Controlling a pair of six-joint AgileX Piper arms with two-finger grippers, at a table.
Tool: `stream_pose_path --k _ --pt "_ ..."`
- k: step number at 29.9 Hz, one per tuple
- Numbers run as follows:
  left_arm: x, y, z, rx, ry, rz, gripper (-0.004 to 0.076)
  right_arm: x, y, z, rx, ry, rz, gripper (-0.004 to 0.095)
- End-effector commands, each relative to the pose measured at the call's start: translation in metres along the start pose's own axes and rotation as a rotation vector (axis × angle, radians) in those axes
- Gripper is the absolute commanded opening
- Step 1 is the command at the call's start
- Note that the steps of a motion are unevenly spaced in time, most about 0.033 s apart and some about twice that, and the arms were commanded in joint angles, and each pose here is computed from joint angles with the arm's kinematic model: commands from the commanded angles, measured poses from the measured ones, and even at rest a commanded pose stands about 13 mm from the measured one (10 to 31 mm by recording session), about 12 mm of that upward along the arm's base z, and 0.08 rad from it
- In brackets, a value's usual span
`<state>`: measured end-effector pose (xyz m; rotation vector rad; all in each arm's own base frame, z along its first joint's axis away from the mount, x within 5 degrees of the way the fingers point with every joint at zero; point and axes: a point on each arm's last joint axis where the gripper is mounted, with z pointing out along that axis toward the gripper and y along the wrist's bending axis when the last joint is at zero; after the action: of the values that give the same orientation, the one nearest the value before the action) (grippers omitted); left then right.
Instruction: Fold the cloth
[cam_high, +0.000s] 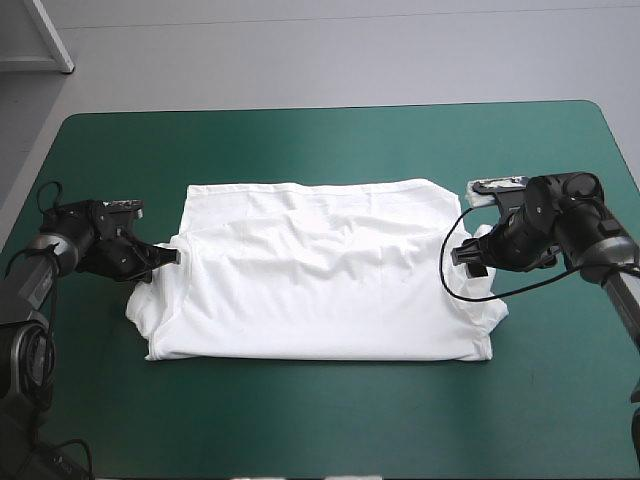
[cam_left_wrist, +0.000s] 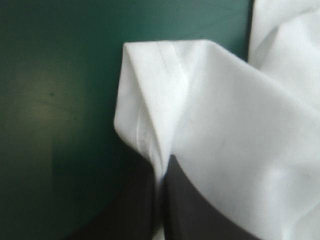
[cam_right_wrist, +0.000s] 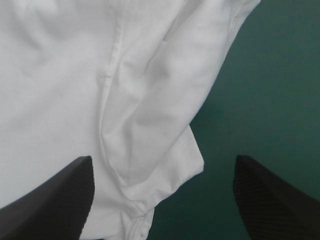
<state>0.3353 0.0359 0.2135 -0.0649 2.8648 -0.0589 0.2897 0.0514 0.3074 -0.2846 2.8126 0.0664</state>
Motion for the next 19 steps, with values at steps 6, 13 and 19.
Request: stream_pose_path --k 6,13,19 --pt "0.004 0.004 -0.064 -0.1 -0.17 -0.03 -0.001 -0.002 0.001 -0.022 -0.022 -0.082 0.013 0.0714" --pt "0.012 -0.004 -0.108 -0.067 -0.331 -0.081 -0.001 -0.003 0.001 -0.022 -0.017 -0.088 0.011 0.0714" --pt "0.008 -0.058 -0.123 0.189 -0.457 0.076 -0.001 -0.006 0.001 -0.023 -0.015 -0.12 0.011 0.0714"
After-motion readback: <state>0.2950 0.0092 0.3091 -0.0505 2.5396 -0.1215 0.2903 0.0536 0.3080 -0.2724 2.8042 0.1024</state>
